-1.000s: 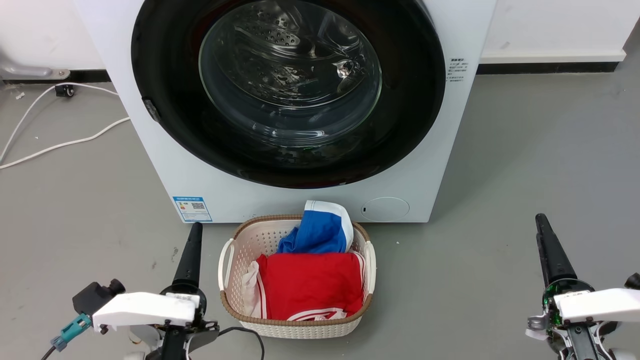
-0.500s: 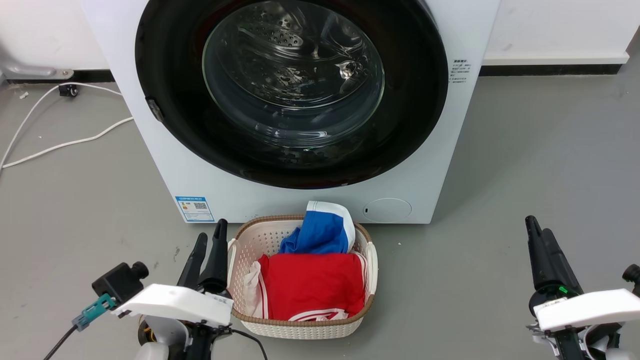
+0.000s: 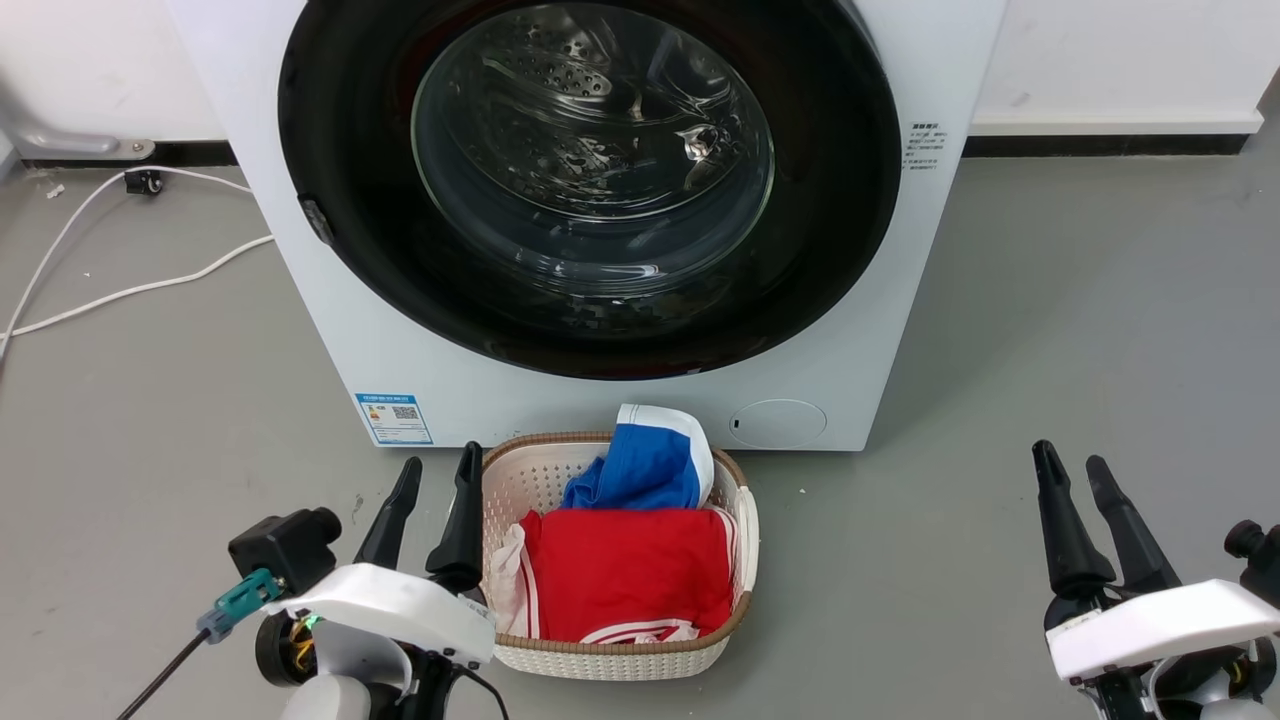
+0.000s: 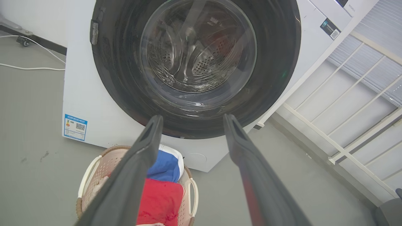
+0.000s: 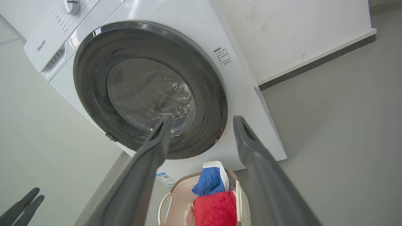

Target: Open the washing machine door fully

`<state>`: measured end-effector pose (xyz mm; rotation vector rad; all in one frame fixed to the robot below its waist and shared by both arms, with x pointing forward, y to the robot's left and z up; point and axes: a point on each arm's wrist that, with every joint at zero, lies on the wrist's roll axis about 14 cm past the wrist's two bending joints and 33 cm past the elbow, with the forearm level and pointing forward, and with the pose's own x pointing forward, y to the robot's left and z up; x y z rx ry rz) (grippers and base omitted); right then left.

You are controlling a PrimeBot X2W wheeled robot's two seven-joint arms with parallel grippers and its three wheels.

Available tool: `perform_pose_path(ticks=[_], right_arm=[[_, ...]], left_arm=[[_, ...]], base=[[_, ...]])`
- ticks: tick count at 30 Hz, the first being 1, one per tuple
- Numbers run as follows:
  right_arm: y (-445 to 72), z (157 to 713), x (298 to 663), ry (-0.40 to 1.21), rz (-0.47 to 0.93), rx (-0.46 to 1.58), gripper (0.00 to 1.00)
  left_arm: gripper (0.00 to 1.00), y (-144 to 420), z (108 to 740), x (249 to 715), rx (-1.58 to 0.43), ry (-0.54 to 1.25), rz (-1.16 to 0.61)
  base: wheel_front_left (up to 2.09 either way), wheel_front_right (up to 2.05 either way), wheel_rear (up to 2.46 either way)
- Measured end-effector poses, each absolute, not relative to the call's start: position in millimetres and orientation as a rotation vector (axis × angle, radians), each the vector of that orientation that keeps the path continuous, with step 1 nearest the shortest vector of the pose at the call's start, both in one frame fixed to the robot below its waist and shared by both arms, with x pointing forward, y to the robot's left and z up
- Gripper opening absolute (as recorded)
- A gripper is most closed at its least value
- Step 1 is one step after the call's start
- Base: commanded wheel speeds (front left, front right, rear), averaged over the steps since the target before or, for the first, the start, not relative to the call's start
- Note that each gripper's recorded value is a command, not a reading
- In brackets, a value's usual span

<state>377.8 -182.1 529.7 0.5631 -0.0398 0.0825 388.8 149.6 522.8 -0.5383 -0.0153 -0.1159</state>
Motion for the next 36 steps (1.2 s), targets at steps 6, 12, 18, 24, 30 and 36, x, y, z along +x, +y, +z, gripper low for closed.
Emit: perform_pose_path(ticks=[6, 12, 18, 24, 30, 36], right_arm=[[-179.4, 530.5, 376.5, -0.036, 0.094, 0.475, 1.00], [-177.9, 530.9, 375.3, -0.033, 0.101, 0.397, 1.00], [-177.1, 531.8, 374.8, -0.033, 0.105, 0.304, 1.00], [-178.8, 529.2, 374.1, -0.017, 0.098, 0.244, 1.00], [-179.2, 528.2, 372.7, -0.007, 0.095, 0.182, 1.00], [-177.6, 528.2, 371.9, -0.003, 0.098, 0.128, 1.00]], left_arm=[[1.00, 146.7, 522.5, 388.5, -0.447, -0.019, -0.123], [1.00, 145.1, 523.4, 388.1, -0.362, -0.030, -0.130], [1.00, 142.3, 522.9, 387.7, -0.268, -0.039, -0.140], [1.00, 142.9, 523.1, 386.6, -0.203, -0.050, -0.143], [1.00, 145.5, 521.8, 385.1, -0.146, -0.059, -0.134], [1.00, 148.0, 521.2, 383.7, -0.109, -0.067, -0.126]], base=[[0.00, 0.00, 0.00], [0.00, 0.00, 0.00], [0.00, 0.00, 0.00], [0.00, 0.00, 0.00], [0.00, 0.00, 0.00], [0.00, 0.00, 0.00]])
